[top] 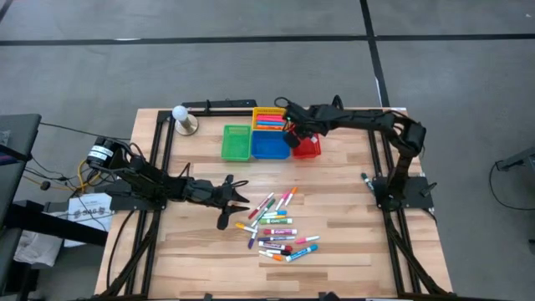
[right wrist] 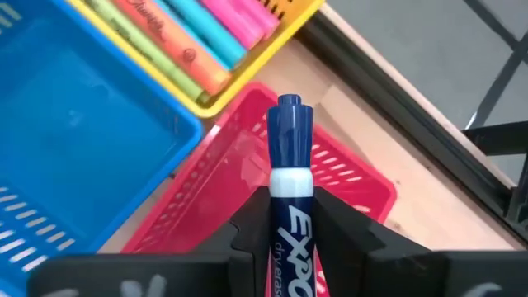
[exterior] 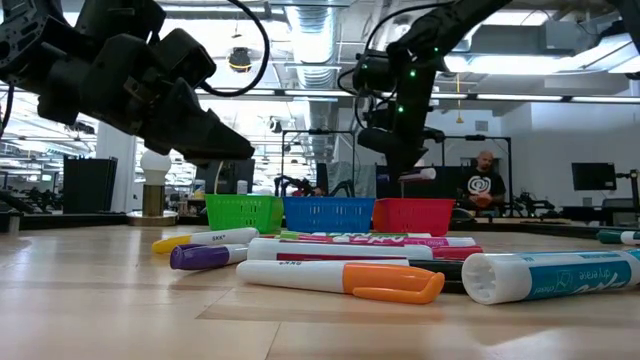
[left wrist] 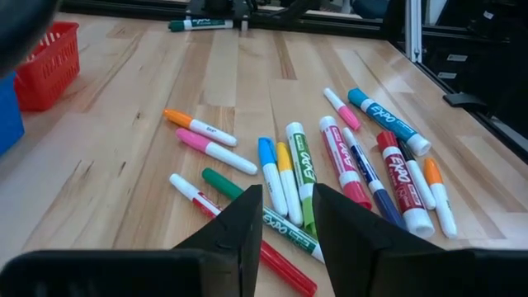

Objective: Pick & Place Markers
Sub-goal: Put the large blue marker pen into the red bin, then put the large green marker pen into the red bin

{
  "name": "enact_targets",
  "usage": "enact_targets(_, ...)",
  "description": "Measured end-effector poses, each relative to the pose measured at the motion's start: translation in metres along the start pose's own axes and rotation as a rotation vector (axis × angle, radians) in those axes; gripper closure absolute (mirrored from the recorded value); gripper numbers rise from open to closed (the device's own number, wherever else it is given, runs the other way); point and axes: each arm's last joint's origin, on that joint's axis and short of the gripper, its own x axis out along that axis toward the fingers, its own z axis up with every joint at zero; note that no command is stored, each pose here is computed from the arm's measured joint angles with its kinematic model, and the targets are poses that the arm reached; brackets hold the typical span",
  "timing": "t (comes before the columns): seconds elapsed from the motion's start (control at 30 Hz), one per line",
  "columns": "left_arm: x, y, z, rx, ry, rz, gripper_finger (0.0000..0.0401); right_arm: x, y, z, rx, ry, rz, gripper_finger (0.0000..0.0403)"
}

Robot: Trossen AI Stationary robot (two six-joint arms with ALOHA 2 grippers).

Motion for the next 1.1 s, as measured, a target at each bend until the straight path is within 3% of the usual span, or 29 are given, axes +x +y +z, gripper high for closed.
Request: enact_targets(1.1,-0.0002,0.0,-0.0003,0.0,0.001,0.0,0.0293,-0.0041,0.0098,-0.0073,-0.07,0.036,0.007,0.0315)
